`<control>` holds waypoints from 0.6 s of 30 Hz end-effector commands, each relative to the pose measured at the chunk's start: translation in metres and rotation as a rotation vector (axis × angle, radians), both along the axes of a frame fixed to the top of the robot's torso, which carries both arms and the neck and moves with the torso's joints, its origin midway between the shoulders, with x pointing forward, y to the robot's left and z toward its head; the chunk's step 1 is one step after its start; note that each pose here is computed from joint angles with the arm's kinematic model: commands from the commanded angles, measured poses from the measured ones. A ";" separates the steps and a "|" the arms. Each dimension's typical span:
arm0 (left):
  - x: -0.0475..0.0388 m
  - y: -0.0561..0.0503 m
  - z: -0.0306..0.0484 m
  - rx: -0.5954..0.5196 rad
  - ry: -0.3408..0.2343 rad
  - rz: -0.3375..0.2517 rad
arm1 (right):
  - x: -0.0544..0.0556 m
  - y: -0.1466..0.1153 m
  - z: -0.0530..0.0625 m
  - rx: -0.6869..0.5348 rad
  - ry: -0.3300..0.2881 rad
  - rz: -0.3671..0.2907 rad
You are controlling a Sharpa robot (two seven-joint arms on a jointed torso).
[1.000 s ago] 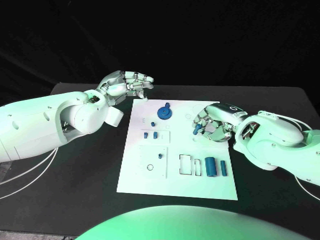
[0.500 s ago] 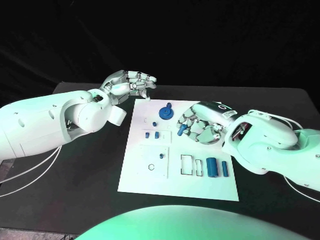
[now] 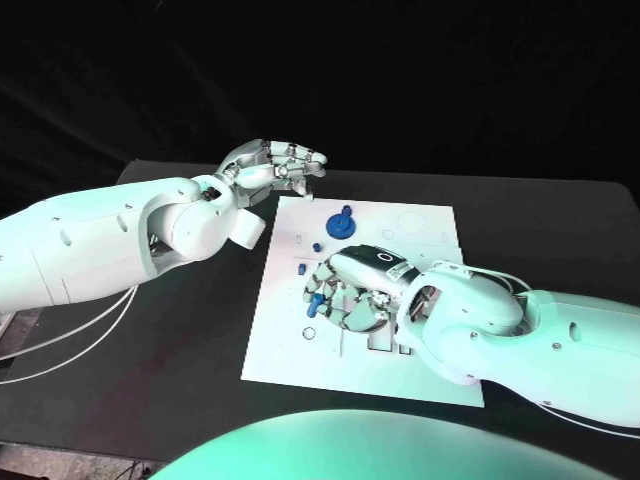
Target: Assemble the parts on the task board
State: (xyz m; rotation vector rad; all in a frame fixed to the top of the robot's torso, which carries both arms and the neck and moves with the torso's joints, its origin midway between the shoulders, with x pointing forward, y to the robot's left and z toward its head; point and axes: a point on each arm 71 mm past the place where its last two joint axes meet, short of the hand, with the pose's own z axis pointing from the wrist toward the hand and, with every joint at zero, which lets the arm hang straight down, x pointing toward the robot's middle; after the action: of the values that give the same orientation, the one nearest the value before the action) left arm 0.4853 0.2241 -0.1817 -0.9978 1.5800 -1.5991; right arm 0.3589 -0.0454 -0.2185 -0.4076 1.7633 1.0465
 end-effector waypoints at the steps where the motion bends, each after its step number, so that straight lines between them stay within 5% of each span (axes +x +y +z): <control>1: -0.0005 -0.003 0.0009 -0.012 -0.005 -0.021 | -0.002 0.002 -0.007 -0.024 -0.002 0.037; 18: -0.0005 -0.005 0.0003 -0.013 -0.002 -0.027 | -0.009 0.012 -0.031 -0.071 0.022 0.048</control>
State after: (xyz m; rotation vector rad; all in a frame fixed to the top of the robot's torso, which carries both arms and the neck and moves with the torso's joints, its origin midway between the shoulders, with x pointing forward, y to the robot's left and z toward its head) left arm 0.4856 0.2216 -0.1823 -0.9954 1.5848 -1.6057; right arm 0.3511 -0.0339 -0.2475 -0.4463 1.8176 1.0481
